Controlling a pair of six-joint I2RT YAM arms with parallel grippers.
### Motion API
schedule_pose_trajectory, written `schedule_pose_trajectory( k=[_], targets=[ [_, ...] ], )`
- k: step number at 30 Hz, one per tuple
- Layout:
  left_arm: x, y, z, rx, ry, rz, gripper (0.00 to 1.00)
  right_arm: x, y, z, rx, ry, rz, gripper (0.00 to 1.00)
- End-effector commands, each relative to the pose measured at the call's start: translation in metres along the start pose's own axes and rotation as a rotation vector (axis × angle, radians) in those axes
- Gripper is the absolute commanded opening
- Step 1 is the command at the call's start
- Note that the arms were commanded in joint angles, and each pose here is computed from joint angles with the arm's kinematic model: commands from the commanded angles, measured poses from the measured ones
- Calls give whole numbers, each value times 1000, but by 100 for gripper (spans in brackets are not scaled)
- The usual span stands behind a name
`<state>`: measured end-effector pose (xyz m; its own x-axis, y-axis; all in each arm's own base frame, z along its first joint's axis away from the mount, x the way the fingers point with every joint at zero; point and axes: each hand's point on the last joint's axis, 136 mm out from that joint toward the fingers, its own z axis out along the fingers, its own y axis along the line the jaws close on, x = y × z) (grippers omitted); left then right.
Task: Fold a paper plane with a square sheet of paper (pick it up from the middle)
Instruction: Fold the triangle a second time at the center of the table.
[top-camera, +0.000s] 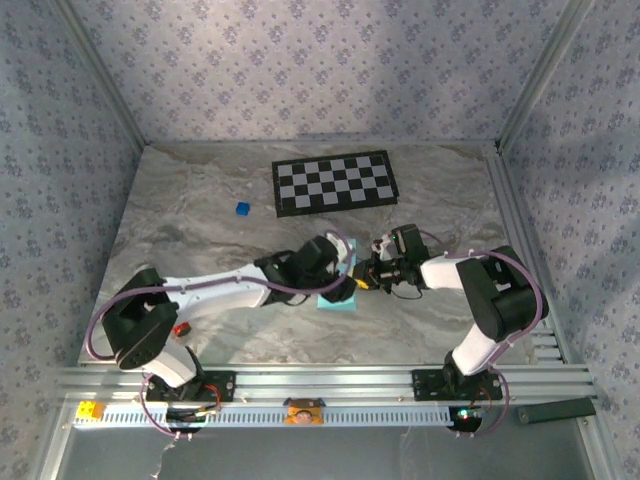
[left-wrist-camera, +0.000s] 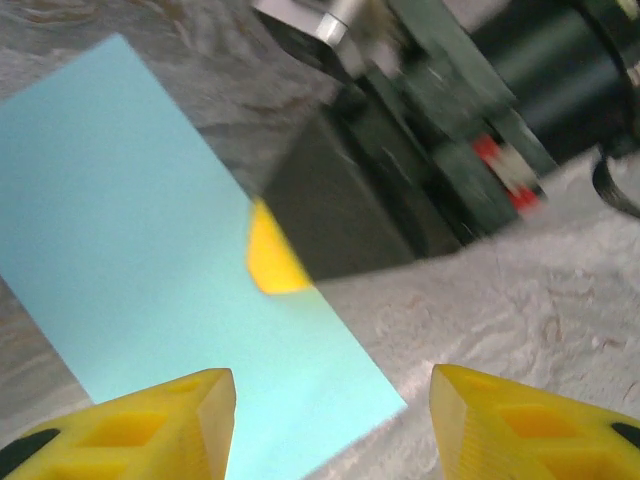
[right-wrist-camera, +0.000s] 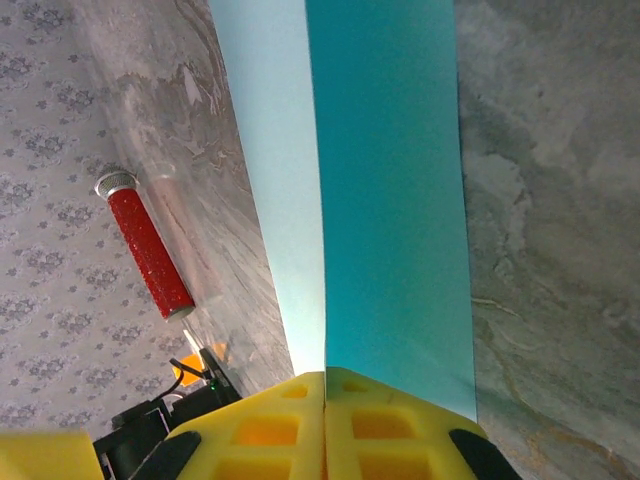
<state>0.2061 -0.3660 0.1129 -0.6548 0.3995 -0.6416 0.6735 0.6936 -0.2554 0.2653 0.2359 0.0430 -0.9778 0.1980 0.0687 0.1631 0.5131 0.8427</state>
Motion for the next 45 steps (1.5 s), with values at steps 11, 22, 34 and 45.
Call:
schedule_pose_trajectory(
  k=[11, 22, 34, 45],
  targets=[
    [26, -18, 26, -324, 97, 422, 57, -3, 5, -5, -2, 0, 0, 7],
    [31, -13, 37, -365, 115, 441, 54, -6, 5, -7, -5, -5, 5, 7],
    [27, -10, 37, -384, 91, 438, 29, -5, 4, -8, -2, -7, 10, 8],
    [25, -13, 32, -365, 69, 395, 1, -5, 3, -12, -6, -15, 8, 12]
  ],
)
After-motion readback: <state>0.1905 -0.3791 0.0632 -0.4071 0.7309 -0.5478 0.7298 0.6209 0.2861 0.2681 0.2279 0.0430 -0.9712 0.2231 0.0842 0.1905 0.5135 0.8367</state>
